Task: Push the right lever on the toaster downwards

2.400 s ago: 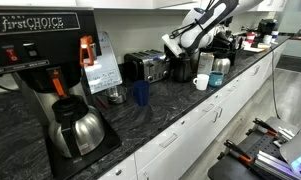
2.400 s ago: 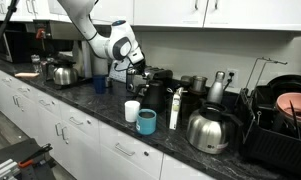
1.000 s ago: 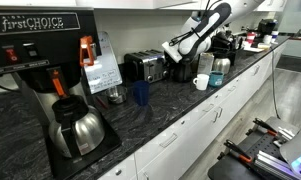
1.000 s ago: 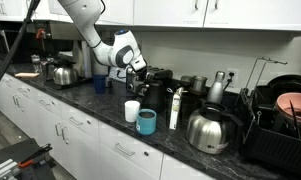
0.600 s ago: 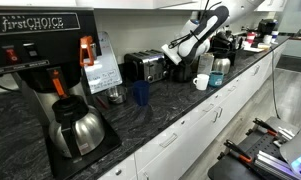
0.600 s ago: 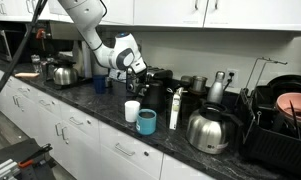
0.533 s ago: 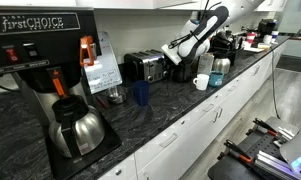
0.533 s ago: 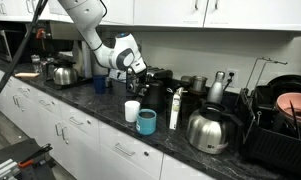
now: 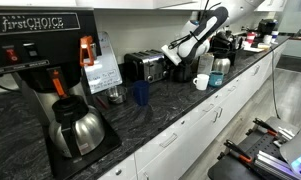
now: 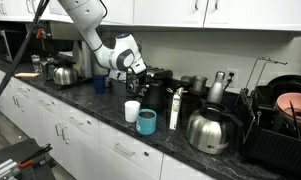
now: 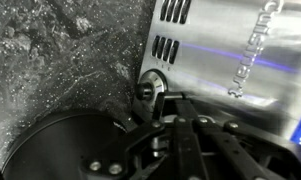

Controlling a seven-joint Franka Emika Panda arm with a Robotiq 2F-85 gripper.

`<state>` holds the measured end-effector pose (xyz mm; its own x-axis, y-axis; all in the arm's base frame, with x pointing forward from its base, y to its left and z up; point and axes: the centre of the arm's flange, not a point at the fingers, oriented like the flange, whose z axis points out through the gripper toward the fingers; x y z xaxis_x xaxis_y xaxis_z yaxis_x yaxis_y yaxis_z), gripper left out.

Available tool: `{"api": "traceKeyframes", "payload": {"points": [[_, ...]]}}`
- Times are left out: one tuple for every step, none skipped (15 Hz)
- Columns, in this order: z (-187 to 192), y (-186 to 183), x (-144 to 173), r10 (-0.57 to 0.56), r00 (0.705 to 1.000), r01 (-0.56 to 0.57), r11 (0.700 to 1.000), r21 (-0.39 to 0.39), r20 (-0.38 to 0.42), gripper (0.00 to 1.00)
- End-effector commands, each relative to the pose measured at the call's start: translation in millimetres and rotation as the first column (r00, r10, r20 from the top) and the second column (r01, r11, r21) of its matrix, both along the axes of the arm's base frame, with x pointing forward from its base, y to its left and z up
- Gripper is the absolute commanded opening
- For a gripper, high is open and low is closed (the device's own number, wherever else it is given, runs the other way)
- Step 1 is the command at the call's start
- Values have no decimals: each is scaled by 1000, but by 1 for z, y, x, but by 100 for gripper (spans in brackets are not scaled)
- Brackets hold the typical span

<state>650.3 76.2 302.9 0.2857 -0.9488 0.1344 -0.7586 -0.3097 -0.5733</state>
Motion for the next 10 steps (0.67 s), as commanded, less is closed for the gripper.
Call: {"api": "traceKeyframes", "payload": {"points": [[-26,-6,13,-4,1000,4,1000,-20,-14,0],[-28,-7,12,-4,1000,3,1000,-22,-17,0],[-29,-7,12,-3,1000,3,1000,-23,-20,0],[-31,-8,11,-2,1000,2,1000,-24,-23,0],[-35,-8,11,-3,1000,2,1000,-25,-27,0],[-35,-9,11,-2,1000,2,1000,-25,-25,0],[-37,-9,10,-2,1000,2,1000,-25,-27,0],[-38,-9,10,-2,1000,1,1000,-24,-28,0],[-39,-9,9,-2,1000,2,1000,-23,-28,0],[-40,-10,9,-2,1000,1,1000,-23,-29,0]]}}
